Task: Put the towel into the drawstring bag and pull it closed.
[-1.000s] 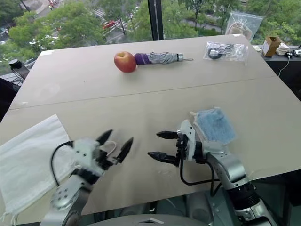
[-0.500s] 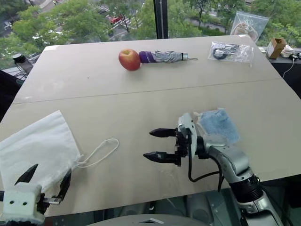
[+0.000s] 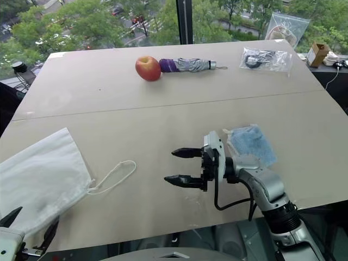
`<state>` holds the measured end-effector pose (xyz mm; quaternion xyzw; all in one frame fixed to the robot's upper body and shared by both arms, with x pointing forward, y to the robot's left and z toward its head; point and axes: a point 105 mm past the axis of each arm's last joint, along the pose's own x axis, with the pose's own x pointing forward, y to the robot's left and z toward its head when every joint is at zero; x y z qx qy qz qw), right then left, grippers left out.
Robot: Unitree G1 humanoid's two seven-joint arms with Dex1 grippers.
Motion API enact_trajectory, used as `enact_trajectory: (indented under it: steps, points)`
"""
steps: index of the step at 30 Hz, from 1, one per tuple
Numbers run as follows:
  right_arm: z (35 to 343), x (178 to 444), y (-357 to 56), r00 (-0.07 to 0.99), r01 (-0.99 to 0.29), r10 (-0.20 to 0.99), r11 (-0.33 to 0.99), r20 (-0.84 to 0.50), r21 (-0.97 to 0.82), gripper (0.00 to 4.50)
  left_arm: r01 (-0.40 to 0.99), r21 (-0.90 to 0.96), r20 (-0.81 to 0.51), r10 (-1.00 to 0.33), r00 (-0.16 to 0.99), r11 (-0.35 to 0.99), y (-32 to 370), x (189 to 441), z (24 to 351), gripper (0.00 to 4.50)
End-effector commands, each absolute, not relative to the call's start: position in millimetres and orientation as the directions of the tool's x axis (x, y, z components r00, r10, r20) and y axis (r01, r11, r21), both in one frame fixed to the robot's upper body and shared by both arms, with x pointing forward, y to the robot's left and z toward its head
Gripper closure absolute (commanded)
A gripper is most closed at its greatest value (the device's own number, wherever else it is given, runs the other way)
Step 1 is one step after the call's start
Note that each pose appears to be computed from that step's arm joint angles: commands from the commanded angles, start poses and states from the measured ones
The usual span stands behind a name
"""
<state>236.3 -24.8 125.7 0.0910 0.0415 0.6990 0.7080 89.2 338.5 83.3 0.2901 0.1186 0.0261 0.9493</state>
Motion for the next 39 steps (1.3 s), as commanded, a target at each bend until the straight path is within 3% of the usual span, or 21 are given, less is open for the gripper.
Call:
enact_trajectory:
  steps: [1,11,21,25,39]
  points:
    - [132.3,233.5,-25.2,0.013,-0.988,0.996,-0.001,0.088,0.151,0.09,-0.027,0.622,-0.168,0.167,0.971,0.783,352.3,84.8,93.2,0.09]
    - [128.7,234.7,-28.8,0.022,-0.989,0.996,0.010,0.081,0.146,0.09,-0.031,0.672,-0.162,0.187,0.969,0.740,358.7,81.9,87.8,0.09]
    - [124.7,234.4,-28.9,0.030,-0.990,0.997,0.020,0.071,0.143,0.09,-0.076,0.735,-0.085,0.203,0.975,0.674,356.8,97.8,80.2,0.09]
    - [124.6,233.4,-28.6,0.033,-0.990,0.997,0.022,0.071,0.142,0.09,-0.034,0.753,-0.079,0.141,0.987,0.658,343.3,104.9,79.2,0.09]
    - [127.6,232.7,-25.8,0.038,-0.989,0.996,0.025,0.081,0.148,0.09,0.004,0.783,-0.127,0.154,0.980,0.622,342.8,73.4,79.9,0.09]
